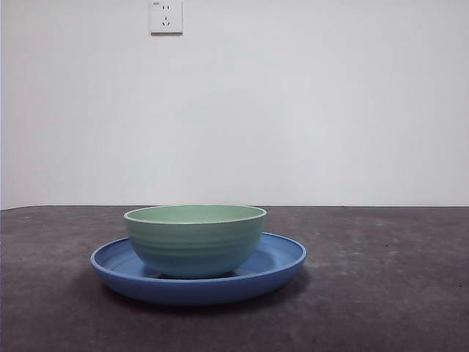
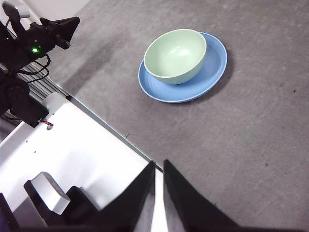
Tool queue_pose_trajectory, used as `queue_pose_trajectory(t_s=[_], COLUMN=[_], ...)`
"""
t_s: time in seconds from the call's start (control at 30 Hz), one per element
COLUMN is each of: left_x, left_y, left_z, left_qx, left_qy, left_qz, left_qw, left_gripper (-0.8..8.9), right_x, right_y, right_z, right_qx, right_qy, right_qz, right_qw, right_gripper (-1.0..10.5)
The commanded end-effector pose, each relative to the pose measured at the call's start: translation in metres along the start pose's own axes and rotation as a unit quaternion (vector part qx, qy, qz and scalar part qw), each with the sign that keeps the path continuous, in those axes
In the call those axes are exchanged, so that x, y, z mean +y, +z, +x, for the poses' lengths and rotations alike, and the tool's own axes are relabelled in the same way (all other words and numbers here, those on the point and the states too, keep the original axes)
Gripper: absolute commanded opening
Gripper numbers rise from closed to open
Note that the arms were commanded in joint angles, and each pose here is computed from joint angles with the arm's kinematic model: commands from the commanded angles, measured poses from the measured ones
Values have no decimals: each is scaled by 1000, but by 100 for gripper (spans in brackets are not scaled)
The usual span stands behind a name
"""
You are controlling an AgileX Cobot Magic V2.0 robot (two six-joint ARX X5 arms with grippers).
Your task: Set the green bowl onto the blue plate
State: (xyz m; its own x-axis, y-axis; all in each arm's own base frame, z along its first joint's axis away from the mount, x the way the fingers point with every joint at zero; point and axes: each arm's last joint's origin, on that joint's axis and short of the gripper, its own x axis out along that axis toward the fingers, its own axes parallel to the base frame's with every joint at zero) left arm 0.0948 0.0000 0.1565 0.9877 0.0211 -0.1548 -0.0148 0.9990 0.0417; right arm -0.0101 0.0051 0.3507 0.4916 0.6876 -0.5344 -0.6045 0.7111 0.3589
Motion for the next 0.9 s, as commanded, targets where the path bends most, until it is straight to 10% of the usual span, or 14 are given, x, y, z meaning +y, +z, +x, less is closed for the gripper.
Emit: queue_pose_trajectory(t_s=[0.03, 0.9], left_x=[0, 0], left_y=[-7, -7], left_z=[2, 2], left_qx=[12, 12], left_qy=[4, 4], left_qz=[-2, -2], left_qw=[1000, 1000], left_gripper=[28, 28], right_x=[1, -4], right_y=[2, 10], right_z=[-3, 15], right_qx=[-7, -61], right_qy=[5, -36], right_qz=[0, 18], right_qw=[1000, 997], right_gripper=[24, 24])
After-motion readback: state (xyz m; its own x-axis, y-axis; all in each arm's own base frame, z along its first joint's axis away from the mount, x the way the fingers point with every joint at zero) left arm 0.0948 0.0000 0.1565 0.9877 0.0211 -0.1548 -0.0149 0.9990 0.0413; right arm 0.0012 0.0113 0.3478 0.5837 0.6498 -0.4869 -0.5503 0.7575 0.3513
